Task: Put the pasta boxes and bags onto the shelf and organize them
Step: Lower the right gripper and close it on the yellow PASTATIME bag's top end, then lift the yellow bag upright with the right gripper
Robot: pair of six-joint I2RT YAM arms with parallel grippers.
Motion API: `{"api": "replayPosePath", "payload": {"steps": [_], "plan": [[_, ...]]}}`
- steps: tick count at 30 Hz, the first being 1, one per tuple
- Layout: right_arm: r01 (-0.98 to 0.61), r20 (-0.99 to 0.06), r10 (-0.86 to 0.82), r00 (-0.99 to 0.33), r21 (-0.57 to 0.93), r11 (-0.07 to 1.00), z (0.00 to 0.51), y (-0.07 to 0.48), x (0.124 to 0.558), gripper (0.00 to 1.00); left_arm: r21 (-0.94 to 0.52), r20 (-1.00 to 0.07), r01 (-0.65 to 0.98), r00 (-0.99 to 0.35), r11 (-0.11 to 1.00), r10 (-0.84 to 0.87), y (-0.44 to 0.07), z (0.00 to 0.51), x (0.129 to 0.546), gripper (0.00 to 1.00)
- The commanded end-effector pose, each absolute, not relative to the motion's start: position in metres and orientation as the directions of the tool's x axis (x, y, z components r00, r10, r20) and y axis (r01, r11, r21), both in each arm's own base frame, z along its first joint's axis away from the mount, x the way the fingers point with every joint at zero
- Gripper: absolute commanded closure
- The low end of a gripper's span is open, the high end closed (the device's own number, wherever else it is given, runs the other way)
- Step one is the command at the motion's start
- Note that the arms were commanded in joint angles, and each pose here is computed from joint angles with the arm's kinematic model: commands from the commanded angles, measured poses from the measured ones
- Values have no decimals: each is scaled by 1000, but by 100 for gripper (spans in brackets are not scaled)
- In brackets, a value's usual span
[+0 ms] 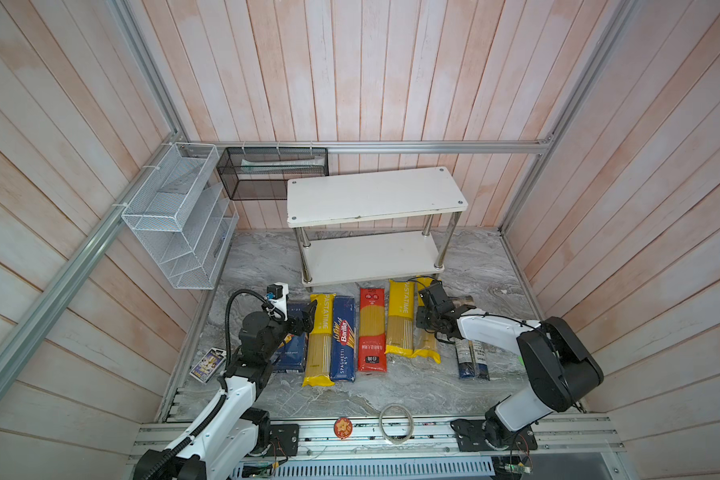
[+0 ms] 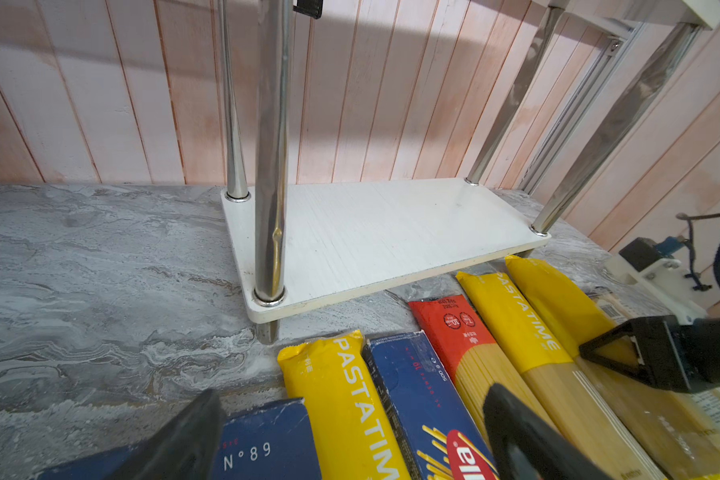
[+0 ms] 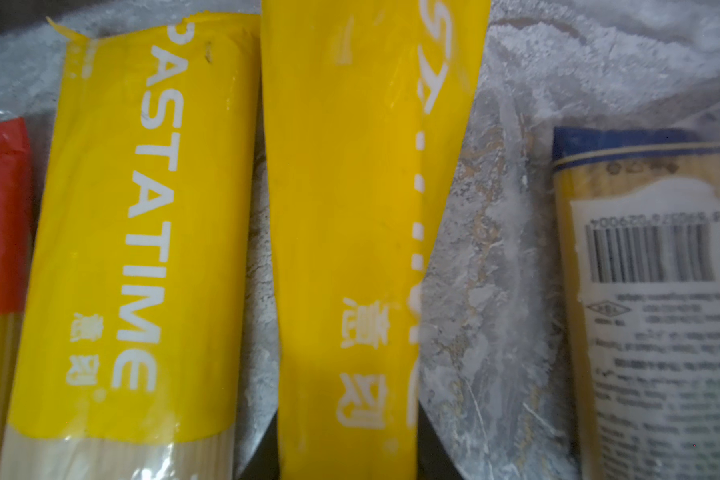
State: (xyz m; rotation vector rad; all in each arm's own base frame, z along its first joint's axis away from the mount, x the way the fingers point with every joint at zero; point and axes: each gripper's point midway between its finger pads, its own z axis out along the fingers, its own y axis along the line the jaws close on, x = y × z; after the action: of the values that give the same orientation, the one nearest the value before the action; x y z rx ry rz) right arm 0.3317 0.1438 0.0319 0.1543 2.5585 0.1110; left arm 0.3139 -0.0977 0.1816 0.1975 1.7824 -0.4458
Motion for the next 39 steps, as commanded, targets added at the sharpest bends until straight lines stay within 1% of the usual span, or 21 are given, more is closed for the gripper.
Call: {"api": "replayPosePath", "payload": {"steps": [1,2,6,9,10,20,27,32,39], "plan": [[107,-487,150,-860,115,988,26,147,318,85,-190,-960,369,-263,910,-93,-99,179,311,0],[106,-494,145,-857,106,989,29,146,316,87,-189,-961,370,-262,910,-94,-99,179,311,0],[106,-515,144,-845,103,989,40,144,313,89,-186,-963,377,-252,907,-93,-99,181,309,0],[105,-530,148,-835,111,988,49,143,312,94,-187,-963,378,-252,907,-93,-100,181,309,0],[103,-534,147,-832,111,988,52,142,311,94,-187,-963,378,-254,907,-92,-100,180,309,0],[75,-568,144,-810,143,987,80,139,302,94,-190,-959,388,-272,902,-85,-103,178,312,0],[32,-616,137,-776,178,984,104,138,296,95,-185,-963,402,-256,897,-84,-104,181,307,0],[-14,-642,117,-757,195,981,122,142,296,96,-187,-964,381,-249,906,-94,-99,180,305,0],[-45,-683,138,-717,243,969,157,144,295,97,-190,-967,351,-230,917,-112,-93,183,301,1]]}}
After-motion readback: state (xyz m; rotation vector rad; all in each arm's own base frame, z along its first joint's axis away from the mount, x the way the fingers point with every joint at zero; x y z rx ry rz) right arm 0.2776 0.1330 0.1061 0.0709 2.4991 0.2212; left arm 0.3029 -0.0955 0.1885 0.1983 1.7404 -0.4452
